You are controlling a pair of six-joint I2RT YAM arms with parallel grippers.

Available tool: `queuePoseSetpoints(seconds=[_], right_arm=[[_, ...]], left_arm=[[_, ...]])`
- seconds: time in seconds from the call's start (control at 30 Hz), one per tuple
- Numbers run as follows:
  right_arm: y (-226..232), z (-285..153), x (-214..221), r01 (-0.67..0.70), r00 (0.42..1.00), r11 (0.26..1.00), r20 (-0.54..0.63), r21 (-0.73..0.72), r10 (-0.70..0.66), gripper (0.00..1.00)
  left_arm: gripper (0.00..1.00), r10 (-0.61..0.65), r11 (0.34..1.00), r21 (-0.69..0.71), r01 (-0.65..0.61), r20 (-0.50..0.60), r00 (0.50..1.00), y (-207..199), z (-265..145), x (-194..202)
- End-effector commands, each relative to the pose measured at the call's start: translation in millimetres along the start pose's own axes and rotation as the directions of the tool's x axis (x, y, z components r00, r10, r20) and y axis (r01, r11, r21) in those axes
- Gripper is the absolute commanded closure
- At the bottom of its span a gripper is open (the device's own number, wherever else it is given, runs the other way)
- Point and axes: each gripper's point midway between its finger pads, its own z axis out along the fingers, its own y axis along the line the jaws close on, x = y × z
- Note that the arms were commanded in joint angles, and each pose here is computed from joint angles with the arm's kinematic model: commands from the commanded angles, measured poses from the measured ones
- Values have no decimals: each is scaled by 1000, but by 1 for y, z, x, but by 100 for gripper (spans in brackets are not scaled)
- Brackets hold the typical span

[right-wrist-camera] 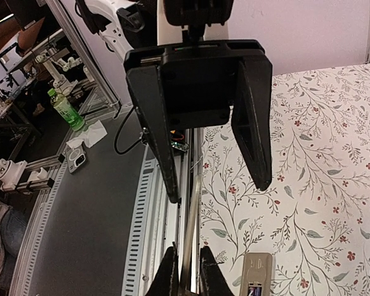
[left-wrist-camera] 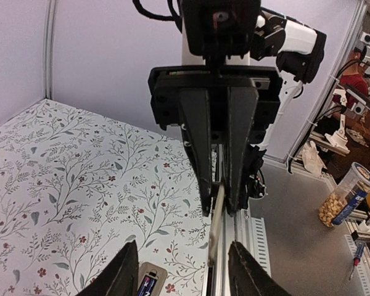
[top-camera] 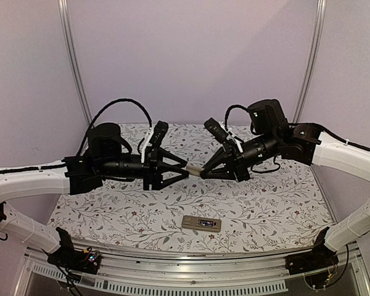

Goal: Load the batteries into the remote control
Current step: Pass from the right arm to the left

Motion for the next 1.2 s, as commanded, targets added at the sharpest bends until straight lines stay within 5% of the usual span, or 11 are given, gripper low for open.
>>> queuePoseSetpoints(seconds=[0.0, 0.37, 0.6, 0.8, 0.9, 0.93, 1.0, 1.07, 1.17], right_arm=[[2, -1, -6, 20, 1000, 1000, 7, -20, -20, 100], [0, 1, -2, 21, 1000, 999, -2, -24, -21, 100], [-1, 1, -2, 22, 1000, 999, -2, -27, -22, 100], [-4, 1, -4, 26, 1000, 999, 2, -22, -26, 100], [-6, 1, -5, 24, 1000, 1000, 2, -13, -24, 100], [-8, 0, -5, 26, 1000, 1000, 2, -3, -26, 97], [-18, 0, -5, 27, 1000, 998, 0, 58, -27, 68], [-24, -4, -6, 61, 998, 991, 7, 115, -62, 50], [-28, -15, -13, 165, 983, 964, 49, 207, -178, 43]], left_arm=[[54, -22, 1000, 10, 22, -2, 1000, 1, 3, -4], [77, -34, 998, 46, 33, 16, 999, -6, 7, -14], [77, -33, 998, 57, 35, -34, 999, -7, 11, -5], [100, -40, 995, 91, 44, -49, 998, -12, 14, -2], [100, -40, 994, 98, 44, -49, 998, -13, 13, -2], [100, -44, 995, 83, 48, -43, 998, -11, 12, -4], [100, -70, 998, 7, 70, -27, 997, 1, 11, -7], [100, -121, 989, -89, 120, -15, 992, 18, 11, -7], [100, -199, 971, -140, 196, -7, 980, 31, 13, -3]])
